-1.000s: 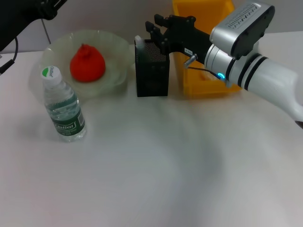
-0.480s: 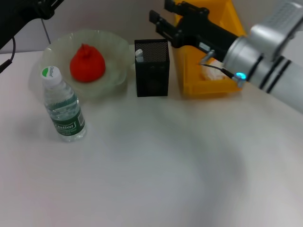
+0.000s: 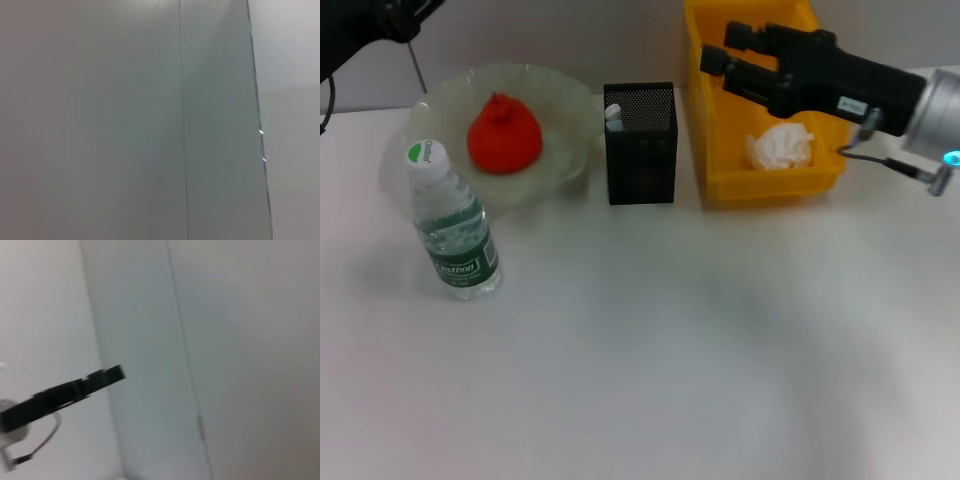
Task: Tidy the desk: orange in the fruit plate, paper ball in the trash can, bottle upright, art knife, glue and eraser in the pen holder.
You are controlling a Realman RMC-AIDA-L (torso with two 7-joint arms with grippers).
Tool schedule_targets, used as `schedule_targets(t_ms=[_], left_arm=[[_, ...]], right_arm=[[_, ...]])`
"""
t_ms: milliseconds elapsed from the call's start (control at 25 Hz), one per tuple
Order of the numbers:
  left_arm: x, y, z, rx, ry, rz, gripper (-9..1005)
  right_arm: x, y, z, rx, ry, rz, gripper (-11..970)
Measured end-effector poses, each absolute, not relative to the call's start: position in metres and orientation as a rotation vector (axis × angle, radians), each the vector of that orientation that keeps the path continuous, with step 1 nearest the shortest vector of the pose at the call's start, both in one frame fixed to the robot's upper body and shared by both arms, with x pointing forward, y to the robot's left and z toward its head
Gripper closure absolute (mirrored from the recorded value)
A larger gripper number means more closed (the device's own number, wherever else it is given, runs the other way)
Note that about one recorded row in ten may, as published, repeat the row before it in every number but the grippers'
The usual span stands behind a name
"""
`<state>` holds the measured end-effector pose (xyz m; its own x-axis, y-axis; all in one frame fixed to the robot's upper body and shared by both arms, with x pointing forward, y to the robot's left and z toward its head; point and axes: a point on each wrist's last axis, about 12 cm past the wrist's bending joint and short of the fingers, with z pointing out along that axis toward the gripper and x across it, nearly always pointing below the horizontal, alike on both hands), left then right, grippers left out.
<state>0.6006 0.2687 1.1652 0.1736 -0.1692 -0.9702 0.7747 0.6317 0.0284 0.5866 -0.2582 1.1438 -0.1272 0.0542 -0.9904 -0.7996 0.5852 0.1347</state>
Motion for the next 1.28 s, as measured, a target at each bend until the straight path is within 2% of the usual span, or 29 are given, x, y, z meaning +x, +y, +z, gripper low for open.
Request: schedule_targets(t_ms=[240,400,600,1000,1280], left_arm=[[0.598,0.267,1.171,0.738,1.259,-0.748,398],[0.588,0.270,1.176,0.909,1.275,-0.781,398],[0.575,0.279,1.180,0.985,1.262,-0.804,398],[0.569,0.287,1.183,1.039,1.365,-0.879,397],[0.571,0.272,1.182,1.169,1.461,-0.909,397]], right_arm=[[0.572,-0.287,1.183,-0.799,1.596,0.958,463],[0.561,-0.303,1.200,-0.878,1.565,0.991,462],[0.542,-0.314,1.216,-1.017,1.510,0.986,460],[0.516,-0.323,1.228,-1.186,1.418,0.998,457],[0.515,-0.329,1.224,-1.167,1.456,0.975,353]])
